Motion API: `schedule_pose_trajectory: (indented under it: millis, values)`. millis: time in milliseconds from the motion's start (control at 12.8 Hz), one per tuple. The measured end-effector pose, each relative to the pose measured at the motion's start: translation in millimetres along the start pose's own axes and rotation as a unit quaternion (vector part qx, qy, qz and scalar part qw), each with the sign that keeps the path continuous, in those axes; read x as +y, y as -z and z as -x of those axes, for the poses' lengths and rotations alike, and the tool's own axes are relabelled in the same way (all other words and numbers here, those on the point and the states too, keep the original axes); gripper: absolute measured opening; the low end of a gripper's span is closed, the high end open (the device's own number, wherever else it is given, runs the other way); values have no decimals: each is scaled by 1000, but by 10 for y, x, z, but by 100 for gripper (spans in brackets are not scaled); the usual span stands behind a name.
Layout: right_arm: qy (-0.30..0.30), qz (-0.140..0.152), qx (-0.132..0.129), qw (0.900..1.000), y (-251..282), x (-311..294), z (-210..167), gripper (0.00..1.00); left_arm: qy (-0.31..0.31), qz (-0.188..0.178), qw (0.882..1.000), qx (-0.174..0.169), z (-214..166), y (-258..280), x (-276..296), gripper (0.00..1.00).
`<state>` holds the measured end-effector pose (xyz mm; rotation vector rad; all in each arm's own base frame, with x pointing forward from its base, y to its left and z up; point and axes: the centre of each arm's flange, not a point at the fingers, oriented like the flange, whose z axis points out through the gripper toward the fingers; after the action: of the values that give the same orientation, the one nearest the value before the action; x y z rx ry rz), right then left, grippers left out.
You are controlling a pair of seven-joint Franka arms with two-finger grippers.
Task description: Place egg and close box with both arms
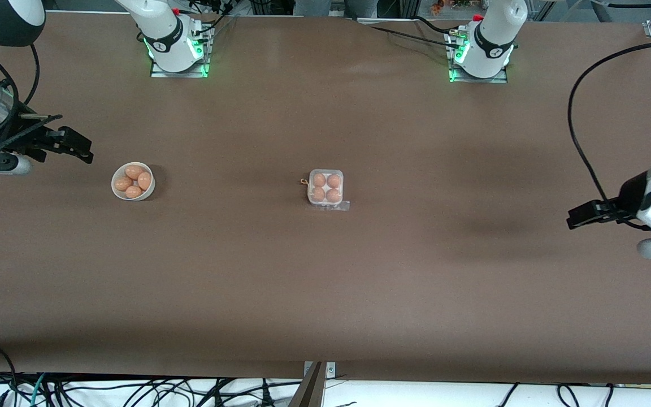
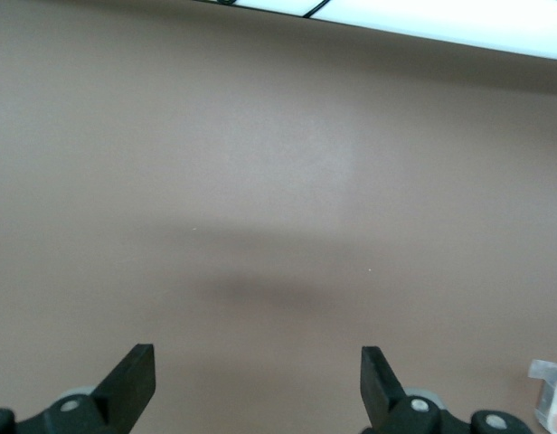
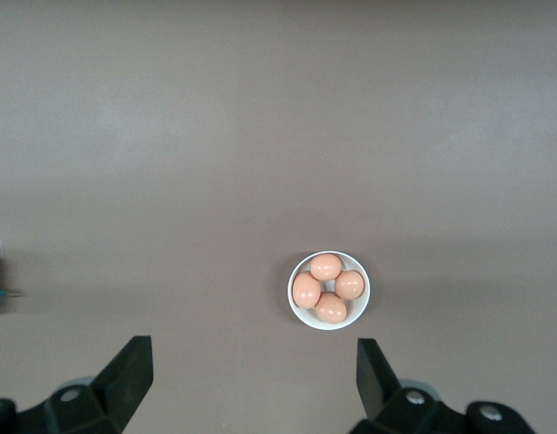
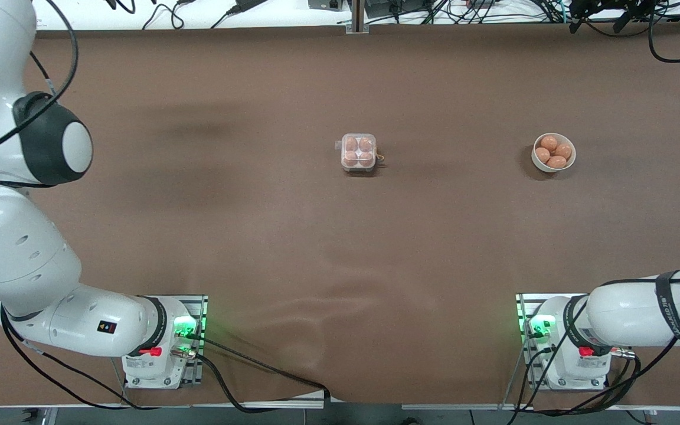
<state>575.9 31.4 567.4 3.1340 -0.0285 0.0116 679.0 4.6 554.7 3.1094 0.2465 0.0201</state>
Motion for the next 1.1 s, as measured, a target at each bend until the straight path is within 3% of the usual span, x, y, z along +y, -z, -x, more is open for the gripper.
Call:
schedule_pose_trajectory:
  millis: [235,549,1098]
  values:
    - [0,0,0,1000,0,0,0,100,-22,-38,999,1,108,-31,10,100]
    - [0,0,0,1000,1,0,-1,100,-36,-37,999,-11,384,-111,87,100]
    - [0,0,0,1000,2,0,-2,100,-31,-24,999,-4,726,28,-44,100]
